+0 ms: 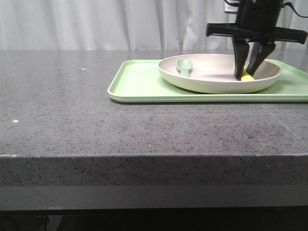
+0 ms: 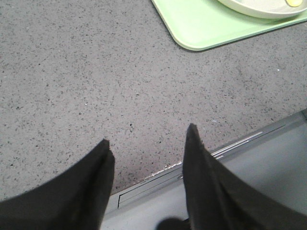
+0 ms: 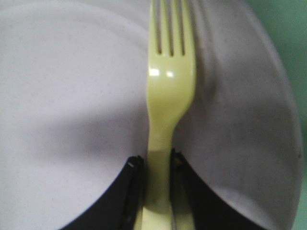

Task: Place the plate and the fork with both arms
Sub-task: 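Lower the right gripper and grasp the yellow fork handle, then lift the fork out of the plate with the right gripper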

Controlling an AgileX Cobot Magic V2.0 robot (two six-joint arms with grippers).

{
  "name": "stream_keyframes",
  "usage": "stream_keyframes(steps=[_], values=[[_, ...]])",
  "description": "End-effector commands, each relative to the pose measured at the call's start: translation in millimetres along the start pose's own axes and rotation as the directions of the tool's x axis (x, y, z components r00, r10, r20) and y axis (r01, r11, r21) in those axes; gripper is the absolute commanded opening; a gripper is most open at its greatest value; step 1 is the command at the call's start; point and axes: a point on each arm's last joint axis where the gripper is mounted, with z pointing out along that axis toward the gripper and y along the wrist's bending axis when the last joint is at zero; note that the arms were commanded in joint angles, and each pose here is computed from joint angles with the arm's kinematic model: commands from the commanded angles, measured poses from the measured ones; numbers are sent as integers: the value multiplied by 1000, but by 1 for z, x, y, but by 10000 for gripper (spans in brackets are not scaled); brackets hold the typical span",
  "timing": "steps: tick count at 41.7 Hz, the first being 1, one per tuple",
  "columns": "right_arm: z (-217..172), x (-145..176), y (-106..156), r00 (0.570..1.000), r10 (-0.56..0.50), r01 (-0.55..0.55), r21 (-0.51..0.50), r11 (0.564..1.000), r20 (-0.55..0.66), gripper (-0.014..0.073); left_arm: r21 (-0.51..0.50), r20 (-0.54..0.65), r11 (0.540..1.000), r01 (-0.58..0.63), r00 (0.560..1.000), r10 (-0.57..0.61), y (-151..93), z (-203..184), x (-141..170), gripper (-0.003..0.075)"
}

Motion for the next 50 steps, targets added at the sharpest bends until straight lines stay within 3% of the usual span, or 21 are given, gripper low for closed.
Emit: stream_keyframes(steps=[1,16,24,30,41,50], values=[[-36,6,-3,1000,-10,10,0,1000,-1,127,-4,90,1000,5,996,-4,-1,-6,-11,337],[-36,6,-3,1000,-28,28,0,1000,-1,122,-4,90,1000,5,996,-4,-1,-6,-11,337],[-36,6,-3,999,-44,44,0,999,-1,-5,-4,90,1000,5,996,-4,-1,-6,-11,337],[-39,7,-3,998,-62,62,-3,998,5,-37,-4,90,1000,5,996,-4,-1,-6,-11,337],[-91,16,-5,971,-207,211,-24,977,119,-37,-4,90,1000,5,996,-4,-1,-6,-11,337],[-135,28,-38,957,-206,213,-11,977,203,-40,-4,90,1000,5,996,-4,-1,-6,-11,337]])
